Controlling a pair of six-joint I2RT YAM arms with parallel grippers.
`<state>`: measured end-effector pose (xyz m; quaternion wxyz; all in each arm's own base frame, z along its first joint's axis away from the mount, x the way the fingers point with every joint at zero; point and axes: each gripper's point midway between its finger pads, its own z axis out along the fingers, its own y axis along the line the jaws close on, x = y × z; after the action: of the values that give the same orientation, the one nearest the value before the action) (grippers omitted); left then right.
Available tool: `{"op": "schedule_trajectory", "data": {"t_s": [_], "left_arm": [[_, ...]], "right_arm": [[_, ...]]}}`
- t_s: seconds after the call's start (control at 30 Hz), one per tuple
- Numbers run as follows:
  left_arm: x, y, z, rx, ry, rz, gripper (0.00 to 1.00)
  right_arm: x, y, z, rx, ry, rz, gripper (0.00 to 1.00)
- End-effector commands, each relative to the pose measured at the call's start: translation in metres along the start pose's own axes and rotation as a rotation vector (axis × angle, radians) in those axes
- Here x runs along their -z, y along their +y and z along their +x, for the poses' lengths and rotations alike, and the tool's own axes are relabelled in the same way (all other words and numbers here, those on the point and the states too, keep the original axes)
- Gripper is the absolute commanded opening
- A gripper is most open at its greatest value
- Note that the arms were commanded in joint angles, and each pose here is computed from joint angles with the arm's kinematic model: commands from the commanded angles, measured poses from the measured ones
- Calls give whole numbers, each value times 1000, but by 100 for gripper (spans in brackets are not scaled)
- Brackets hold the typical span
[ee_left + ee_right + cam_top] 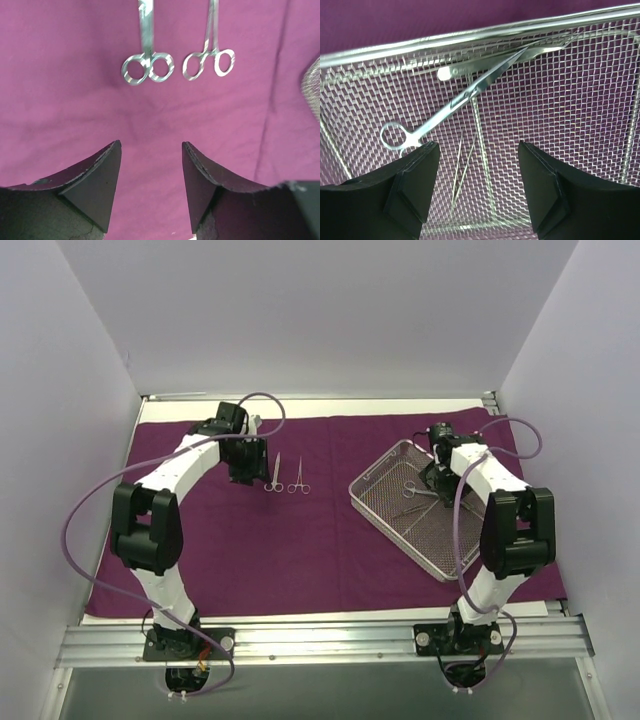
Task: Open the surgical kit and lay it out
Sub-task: Pick up the medical item from the container.
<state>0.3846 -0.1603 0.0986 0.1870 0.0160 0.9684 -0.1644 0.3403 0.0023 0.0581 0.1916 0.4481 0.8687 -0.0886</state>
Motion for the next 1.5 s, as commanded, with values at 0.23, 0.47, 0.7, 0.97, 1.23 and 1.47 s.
{"op": "schedule_trajectory", "data": {"t_s": [0.23,0.47,0.7,0.97,1.23,1.47], "left_arm": [[34,8,8,-20,-59,-37,62],[37,6,8,-22,-66,-23,62],[41,8,10,-30,-63,-34,62],[53,-6,3,-60,-75,28,62],[81,-64,-8,-82,-106,307,64],[120,-151,-9,-138,-138,675,70]], "right_arm": [[-14,13,-22,-149,-145,104,62],[-34,17,-17,-154,-167,171,56],[-50,5,8,-69,-128,239,47],[-37,3,7,-32,-120,190,0],[26,22,-18,25,-180,6,0],[96,28,-11,174,-170,-279,0]]}}
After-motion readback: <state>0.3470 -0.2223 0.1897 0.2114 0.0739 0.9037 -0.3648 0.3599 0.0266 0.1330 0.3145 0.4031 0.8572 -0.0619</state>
